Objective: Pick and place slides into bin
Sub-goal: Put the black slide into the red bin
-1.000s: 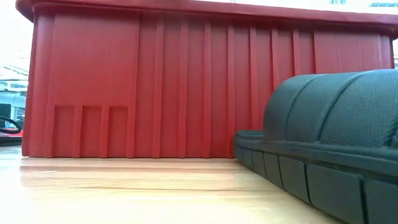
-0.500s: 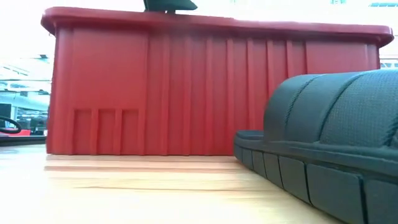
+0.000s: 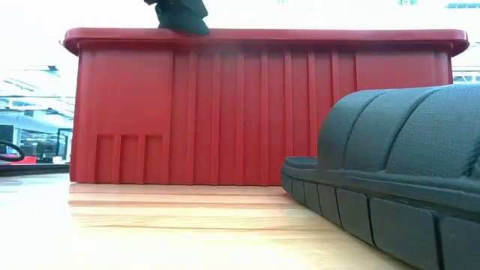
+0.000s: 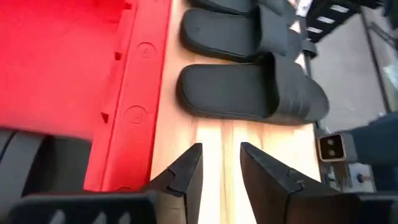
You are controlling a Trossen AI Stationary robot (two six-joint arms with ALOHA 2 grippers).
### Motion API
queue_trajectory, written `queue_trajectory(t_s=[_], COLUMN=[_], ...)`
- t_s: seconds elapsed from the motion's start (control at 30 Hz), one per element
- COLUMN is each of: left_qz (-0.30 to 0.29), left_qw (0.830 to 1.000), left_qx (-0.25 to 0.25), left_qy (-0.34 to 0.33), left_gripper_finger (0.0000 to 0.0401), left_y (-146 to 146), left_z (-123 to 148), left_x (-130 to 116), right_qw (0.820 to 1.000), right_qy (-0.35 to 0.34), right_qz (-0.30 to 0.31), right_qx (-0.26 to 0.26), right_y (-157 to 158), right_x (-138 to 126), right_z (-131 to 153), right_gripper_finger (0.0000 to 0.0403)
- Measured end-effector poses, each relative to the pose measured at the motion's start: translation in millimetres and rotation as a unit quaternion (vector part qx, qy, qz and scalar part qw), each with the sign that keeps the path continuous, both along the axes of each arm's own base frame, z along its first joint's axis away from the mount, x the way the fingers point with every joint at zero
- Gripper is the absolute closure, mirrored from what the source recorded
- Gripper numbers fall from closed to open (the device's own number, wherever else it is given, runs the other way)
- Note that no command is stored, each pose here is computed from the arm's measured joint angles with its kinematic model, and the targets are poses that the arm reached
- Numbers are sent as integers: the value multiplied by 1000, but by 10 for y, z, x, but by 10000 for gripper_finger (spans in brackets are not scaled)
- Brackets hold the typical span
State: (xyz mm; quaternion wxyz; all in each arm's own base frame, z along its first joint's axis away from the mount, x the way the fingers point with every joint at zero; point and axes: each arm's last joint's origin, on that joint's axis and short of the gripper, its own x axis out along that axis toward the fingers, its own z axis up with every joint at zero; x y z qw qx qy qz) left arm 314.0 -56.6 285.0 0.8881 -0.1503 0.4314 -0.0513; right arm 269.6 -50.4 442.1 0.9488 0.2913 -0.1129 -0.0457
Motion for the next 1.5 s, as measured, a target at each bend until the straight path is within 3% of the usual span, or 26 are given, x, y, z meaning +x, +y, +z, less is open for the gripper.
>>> queue_trajectory(t_s=[0.17, 0.4, 0.6, 0.77, 1.13, 1.5], left_qz=[-16, -46, -108, -109, -144, -150], left_qw=[997, 980, 967, 966, 962, 965], left_qx=[-24, -66, -97, -93, -134, -160], left_qy=[-72, -183, -208, -214, -191, -145], left_gripper_finger=[285, 258, 228, 211, 207, 208], left_y=[45, -49, -299, -383, -735, -857], left_z=[266, 660, 742, 751, 394, -82], left_x=[-103, -260, -335, -354, 9, 384], right_qw=[1000, 1000, 1000, 1000, 1000, 1000], right_qy=[4, 12, 11, 3, -7, -5], right_qz=[0, 0, 0, -2, -10, -2], right_qx=[1, 2, 1, -7, -15, -20], right_y=[0, -1, -1, 5, -15, -27], right_x=[2, 5, 5, -38, -116, -158], right_z=[-8, -23, -21, 15, 68, 82], right_gripper_finger=[138, 138, 138, 138, 138, 138])
